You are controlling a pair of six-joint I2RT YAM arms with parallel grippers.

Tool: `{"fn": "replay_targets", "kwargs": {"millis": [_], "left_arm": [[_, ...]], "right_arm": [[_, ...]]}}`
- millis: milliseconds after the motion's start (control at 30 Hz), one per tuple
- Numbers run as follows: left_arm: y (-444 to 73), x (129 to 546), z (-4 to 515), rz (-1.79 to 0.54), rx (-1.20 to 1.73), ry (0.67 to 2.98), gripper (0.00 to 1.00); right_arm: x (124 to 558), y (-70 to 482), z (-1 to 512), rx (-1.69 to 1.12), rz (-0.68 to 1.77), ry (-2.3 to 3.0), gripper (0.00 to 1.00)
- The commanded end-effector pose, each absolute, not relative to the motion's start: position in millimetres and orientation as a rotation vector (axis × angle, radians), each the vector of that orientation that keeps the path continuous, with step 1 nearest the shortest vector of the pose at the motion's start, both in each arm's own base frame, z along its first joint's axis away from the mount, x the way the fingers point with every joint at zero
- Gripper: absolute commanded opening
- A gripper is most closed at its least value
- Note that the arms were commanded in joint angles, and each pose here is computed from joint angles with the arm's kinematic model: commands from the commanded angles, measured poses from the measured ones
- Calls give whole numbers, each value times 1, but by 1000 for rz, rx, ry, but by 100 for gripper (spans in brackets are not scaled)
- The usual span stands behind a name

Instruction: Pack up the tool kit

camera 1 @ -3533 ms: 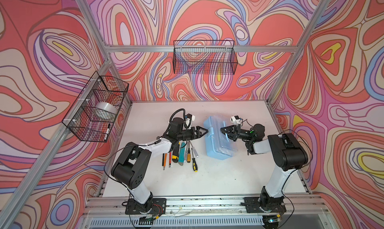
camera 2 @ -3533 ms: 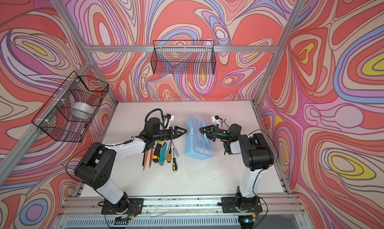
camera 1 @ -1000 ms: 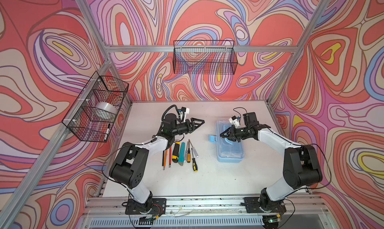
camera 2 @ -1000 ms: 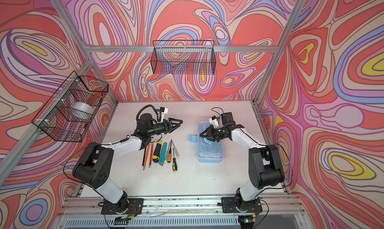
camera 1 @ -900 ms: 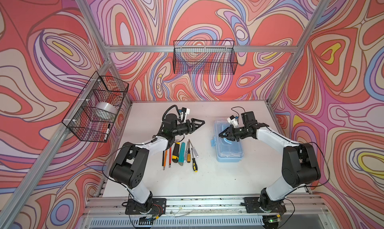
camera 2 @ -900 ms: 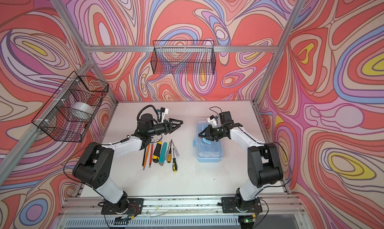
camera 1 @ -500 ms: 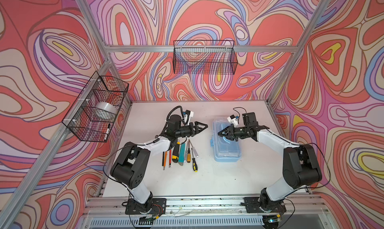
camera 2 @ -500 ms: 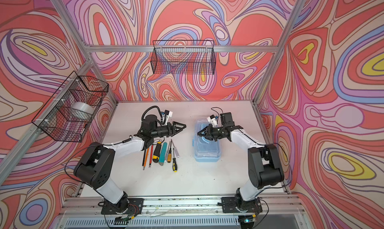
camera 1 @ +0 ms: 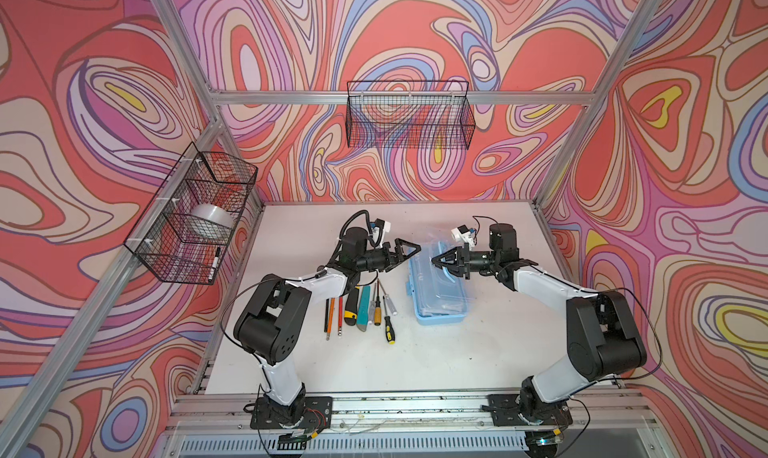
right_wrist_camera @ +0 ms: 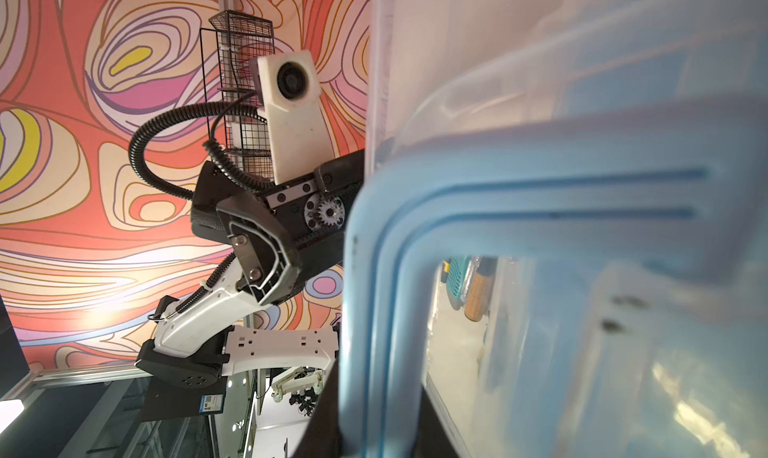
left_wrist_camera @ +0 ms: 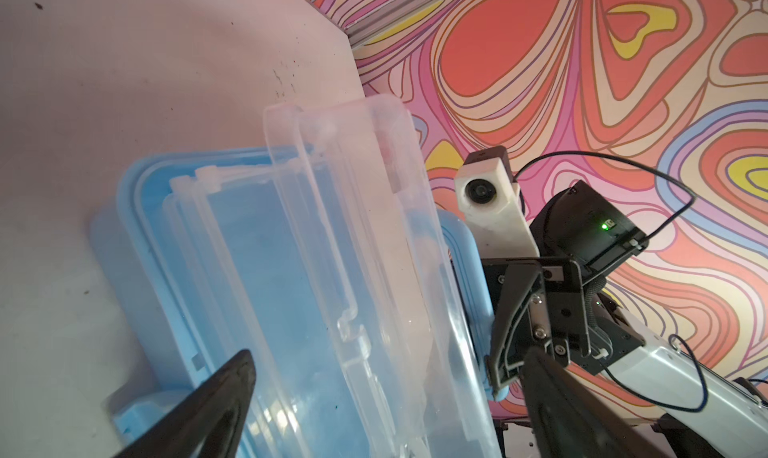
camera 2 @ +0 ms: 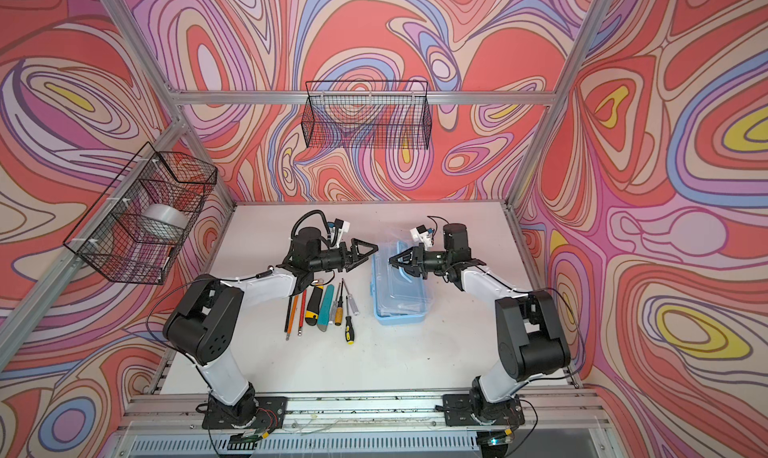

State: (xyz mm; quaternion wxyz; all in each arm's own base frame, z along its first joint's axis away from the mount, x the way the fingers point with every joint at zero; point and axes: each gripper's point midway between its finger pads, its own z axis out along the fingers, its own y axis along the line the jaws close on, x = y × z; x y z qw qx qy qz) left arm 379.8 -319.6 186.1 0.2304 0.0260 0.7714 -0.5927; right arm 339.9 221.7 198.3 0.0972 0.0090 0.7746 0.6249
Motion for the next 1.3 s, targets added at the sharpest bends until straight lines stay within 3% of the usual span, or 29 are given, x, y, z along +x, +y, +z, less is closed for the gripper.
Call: {"fn": "replay_targets", "kwargs": {"millis": [0,300,433,567,900,1267], "left_arm": [[-336,384,203,-1694,115,2053,100],[-361,387,207,-1785,131,2020,97],[-363,390,216,-1810,133,1997,96],[-367,388,224,-1803,160,1989,96],[-379,385,241,-1807,198,1972,95],[-427,373,261,-1827,284,1969,95]], "right_arm": [[334,224,211,-99,1873,2227,0],[332,221,198,-94,1783,2293,0],[335,213,193,-85,1627,2361,41],[339,202,191,-42,1462,2409,53],[340,156,211,115,1107,2396,55],[330,49,240,452,502,2220,58]]}}
